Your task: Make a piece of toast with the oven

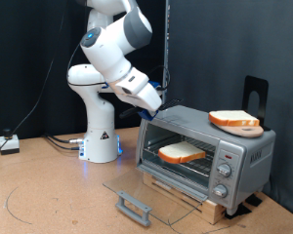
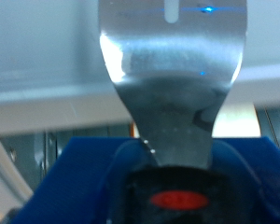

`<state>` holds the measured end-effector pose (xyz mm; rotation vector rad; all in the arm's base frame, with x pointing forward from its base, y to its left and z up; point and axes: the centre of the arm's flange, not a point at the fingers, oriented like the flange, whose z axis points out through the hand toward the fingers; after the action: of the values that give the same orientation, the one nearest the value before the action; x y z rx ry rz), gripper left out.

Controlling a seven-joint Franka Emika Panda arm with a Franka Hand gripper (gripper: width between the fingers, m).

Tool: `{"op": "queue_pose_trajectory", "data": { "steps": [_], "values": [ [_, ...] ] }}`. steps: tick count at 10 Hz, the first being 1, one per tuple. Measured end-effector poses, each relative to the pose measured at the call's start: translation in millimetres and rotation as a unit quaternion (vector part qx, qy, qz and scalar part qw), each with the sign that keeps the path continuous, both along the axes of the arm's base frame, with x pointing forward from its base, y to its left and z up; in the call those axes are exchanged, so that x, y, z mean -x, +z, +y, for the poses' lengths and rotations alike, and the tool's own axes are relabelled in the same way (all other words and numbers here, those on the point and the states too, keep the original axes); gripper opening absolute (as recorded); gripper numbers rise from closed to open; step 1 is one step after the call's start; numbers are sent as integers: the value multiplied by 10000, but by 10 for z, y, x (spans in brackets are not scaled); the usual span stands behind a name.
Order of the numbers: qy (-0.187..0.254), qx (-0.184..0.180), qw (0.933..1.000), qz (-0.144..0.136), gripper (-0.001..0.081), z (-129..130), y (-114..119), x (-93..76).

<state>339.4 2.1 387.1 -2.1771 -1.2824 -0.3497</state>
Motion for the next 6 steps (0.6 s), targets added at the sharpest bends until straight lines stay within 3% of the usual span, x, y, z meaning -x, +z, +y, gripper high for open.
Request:
{"op": "queue_pose_trajectory", "data": {
  "steps": [3,6],
  "values": [
    [589,125,9980,-170,395,381,166,129],
    [628,214,9975,-235,395,772,334,254]
  ]
}}
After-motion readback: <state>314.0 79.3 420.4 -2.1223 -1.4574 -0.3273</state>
